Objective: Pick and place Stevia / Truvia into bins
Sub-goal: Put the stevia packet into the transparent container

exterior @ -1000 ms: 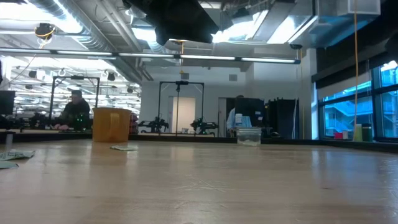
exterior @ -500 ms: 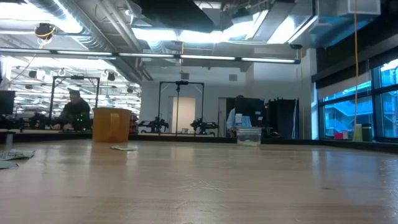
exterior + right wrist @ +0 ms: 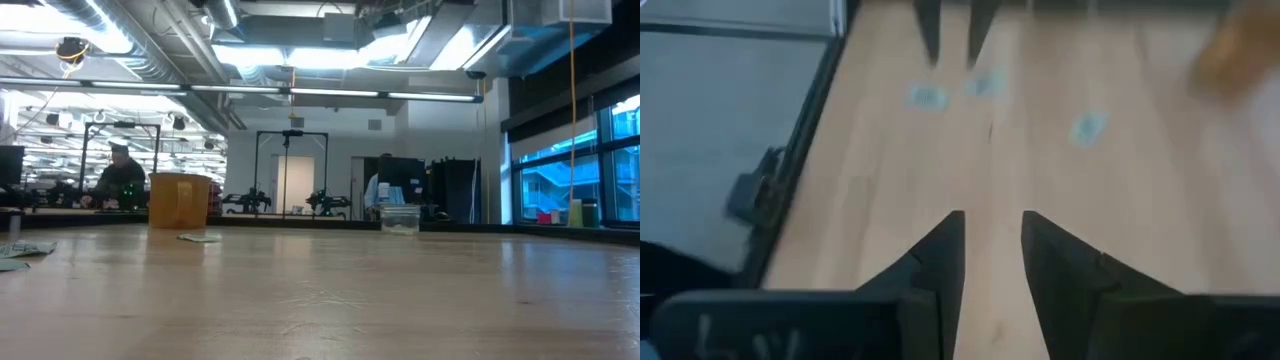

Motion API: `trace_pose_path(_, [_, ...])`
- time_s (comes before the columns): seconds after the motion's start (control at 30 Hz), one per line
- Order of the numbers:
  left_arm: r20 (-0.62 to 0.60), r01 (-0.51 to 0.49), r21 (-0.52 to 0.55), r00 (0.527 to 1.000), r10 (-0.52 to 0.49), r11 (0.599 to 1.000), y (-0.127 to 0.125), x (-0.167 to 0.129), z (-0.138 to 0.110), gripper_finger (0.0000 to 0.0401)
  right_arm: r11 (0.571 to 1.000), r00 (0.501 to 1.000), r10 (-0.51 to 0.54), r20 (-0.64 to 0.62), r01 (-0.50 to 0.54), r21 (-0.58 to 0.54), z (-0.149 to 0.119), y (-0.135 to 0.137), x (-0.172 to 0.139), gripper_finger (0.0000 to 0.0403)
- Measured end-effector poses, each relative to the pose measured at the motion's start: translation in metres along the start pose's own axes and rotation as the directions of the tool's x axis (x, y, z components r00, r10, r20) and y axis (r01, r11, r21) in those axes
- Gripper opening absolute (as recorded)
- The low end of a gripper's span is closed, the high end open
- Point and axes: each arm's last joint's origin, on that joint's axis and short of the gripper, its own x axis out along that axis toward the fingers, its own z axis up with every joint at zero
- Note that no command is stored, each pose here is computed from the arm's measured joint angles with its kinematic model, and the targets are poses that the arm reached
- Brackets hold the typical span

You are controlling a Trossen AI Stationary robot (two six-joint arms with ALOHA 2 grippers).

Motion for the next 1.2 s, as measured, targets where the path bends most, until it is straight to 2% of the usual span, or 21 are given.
trace_pose_path(0.1, [-0.072,0.032,-0.033,0.997,-0.035,0.999,-0.012,-0.012,0.002,0.0125,0.993,0.995,-0.008,0.096,0.019,-0.115,0.004,-0.008,0.014,0.0106])
trace_pose_path(0.23, [-0.21,0.099,-0.084,0.971,-0.115,0.991,-0.026,-0.022,0.001,0.0111,0.99,0.986,-0.044,0.159,0.065,-0.123,-0.002,-0.022,0.032,0.0106])
trace_pose_path(0.3, [-0.284,0.152,-0.121,0.942,-0.181,0.981,-0.033,-0.027,0.001,0.0103,0.991,0.984,-0.061,0.165,0.08,-0.11,-0.008,-0.027,0.039,0.0106])
trace_pose_path(0.4, [-0.428,0.185,-0.16,0.872,-0.237,0.97,-0.042,-0.03,-0.009,0.0094,0.991,0.985,-0.071,0.156,0.087,-0.099,-0.015,-0.031,0.045,0.0106])
trace_pose_path(0.47, [-0.509,0.162,-0.164,0.831,-0.224,0.973,-0.044,-0.029,-0.018,0.0089,0.991,0.984,-0.075,0.164,0.091,-0.093,-0.018,-0.033,0.048,0.0106])
trace_pose_path(0.57, [-0.575,0.105,-0.162,0.798,-0.181,0.981,-0.048,-0.022,-0.029,0.0078,0.991,0.983,-0.083,0.161,0.098,-0.089,-0.02,-0.035,0.05,0.0106])
trace_pose_path(0.83, [-0.72,0.073,-0.15,0.675,-0.159,0.986,-0.06,0.021,-0.059,0.0032,0.99,0.983,-0.102,0.153,0.115,-0.079,-0.021,-0.041,0.053,0.0106])
trace_pose_path(1.0, [-0.773,-0.006,-0.149,0.624,-0.113,0.989,-0.057,0.046,-0.075,0.0005,0.99,0.983,-0.104,0.153,0.117,-0.074,-0.021,-0.042,0.053,0.0106])
trace_pose_path(1.2, [-0.789,0.001,-0.193,0.594,-0.156,0.981,-0.055,0.056,-0.088,0.0002,0.993,0.985,-0.102,0.14,0.109,-0.045,-0.022,-0.042,0.053,0.0106])
